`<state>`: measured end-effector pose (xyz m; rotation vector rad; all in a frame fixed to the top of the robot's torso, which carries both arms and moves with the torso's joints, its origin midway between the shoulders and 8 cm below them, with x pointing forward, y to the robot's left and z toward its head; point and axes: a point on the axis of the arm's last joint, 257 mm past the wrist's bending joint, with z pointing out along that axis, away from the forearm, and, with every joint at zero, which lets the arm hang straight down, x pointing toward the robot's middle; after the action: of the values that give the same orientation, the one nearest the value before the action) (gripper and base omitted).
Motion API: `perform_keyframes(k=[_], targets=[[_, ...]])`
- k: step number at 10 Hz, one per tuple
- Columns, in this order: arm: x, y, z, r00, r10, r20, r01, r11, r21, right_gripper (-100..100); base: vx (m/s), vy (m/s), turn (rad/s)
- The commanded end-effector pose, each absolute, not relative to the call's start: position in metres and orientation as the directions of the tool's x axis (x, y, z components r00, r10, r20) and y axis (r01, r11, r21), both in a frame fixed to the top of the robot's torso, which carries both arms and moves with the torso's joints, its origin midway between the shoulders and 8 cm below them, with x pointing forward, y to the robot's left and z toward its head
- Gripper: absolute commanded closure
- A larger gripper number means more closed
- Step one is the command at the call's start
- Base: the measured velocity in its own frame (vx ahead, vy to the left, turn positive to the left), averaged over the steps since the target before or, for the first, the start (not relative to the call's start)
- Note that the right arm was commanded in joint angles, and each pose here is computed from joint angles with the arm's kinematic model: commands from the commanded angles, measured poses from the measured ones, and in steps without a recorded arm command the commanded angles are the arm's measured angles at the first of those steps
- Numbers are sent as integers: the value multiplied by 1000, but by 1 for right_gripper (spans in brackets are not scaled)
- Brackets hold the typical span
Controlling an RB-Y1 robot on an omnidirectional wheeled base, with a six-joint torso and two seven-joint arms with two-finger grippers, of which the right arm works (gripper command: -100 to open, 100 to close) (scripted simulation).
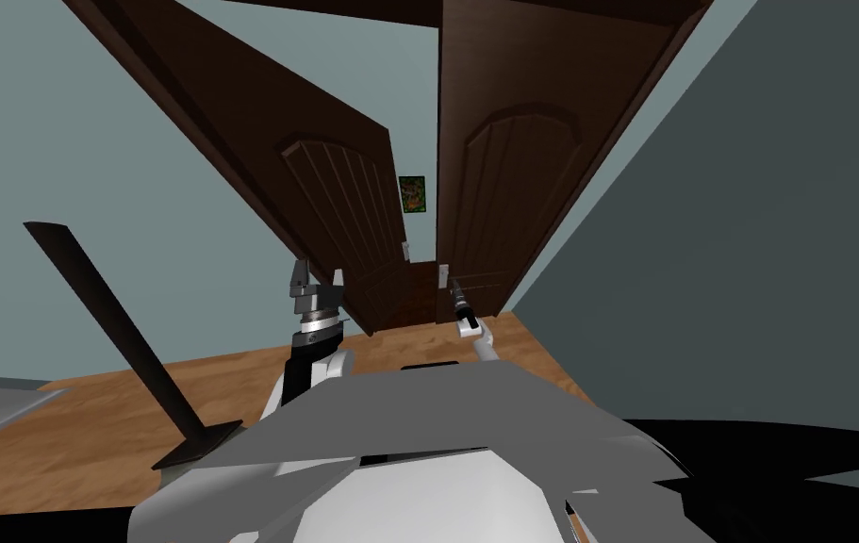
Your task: Push the door open
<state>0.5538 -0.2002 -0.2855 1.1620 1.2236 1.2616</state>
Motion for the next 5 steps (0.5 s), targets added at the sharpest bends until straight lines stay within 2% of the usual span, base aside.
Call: perform_keyframes(k=[1, 2, 5], targets=[[558, -197, -293, -56, 998, 0, -8, 0, 1000, -100, 139, -33, 27], [556, -198, -290, -54, 999, 0, -17, -1, 1000, -100, 59, -16, 6], [558, -213, -292, -45, 999, -27, -13, 26, 1000, -100, 157, 4, 18]])
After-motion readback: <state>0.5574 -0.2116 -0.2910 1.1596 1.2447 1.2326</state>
